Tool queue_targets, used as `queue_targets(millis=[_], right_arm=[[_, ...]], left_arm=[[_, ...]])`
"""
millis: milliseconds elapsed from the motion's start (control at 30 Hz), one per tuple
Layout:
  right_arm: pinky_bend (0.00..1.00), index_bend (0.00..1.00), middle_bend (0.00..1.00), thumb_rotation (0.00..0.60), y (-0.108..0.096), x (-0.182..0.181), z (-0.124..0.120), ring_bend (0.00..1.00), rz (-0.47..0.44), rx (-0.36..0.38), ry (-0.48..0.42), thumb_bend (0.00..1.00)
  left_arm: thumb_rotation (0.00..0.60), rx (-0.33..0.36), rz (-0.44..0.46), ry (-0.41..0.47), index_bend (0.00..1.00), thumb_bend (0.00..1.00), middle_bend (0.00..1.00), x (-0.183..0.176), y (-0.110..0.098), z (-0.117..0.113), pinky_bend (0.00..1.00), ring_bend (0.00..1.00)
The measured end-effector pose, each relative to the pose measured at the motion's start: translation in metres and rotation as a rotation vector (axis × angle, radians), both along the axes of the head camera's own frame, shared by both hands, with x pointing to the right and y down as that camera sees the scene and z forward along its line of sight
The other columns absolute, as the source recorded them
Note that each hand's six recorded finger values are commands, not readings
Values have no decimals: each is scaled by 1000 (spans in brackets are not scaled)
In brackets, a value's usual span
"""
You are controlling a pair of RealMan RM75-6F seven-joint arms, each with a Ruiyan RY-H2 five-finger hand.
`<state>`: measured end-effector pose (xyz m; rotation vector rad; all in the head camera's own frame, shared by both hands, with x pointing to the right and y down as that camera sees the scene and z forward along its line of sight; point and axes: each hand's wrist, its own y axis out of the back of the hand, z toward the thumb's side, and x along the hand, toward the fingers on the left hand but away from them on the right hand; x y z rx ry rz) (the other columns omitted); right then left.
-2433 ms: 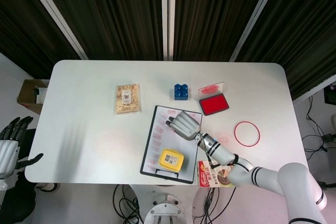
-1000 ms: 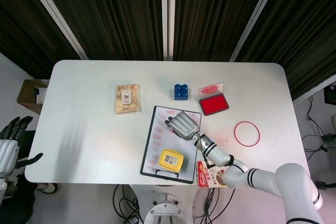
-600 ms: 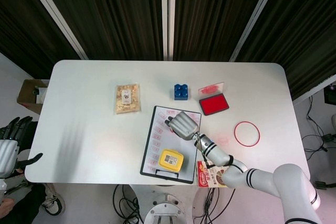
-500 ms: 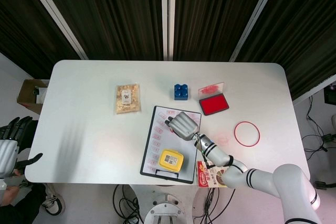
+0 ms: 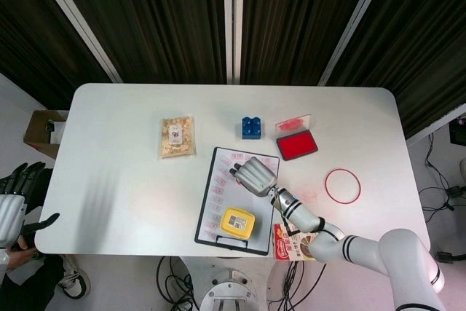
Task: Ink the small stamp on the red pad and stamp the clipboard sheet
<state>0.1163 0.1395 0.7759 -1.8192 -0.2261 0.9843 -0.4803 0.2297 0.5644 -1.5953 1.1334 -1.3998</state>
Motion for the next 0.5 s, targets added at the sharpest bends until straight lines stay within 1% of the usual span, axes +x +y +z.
queue_targets(millis=[367, 500], right_arm=[[1000, 1000, 867, 600, 1, 1, 0, 855, -2, 7, 2, 452], [1000, 1000, 867, 600, -2, 1, -4, 855, 5, 30, -13, 450]], left_arm=[[600, 2, 0, -1, 66, 0, 83, 0, 0, -1, 159, 52], [600, 3, -1, -2, 65, 0, 83, -1, 0, -2, 159, 52]])
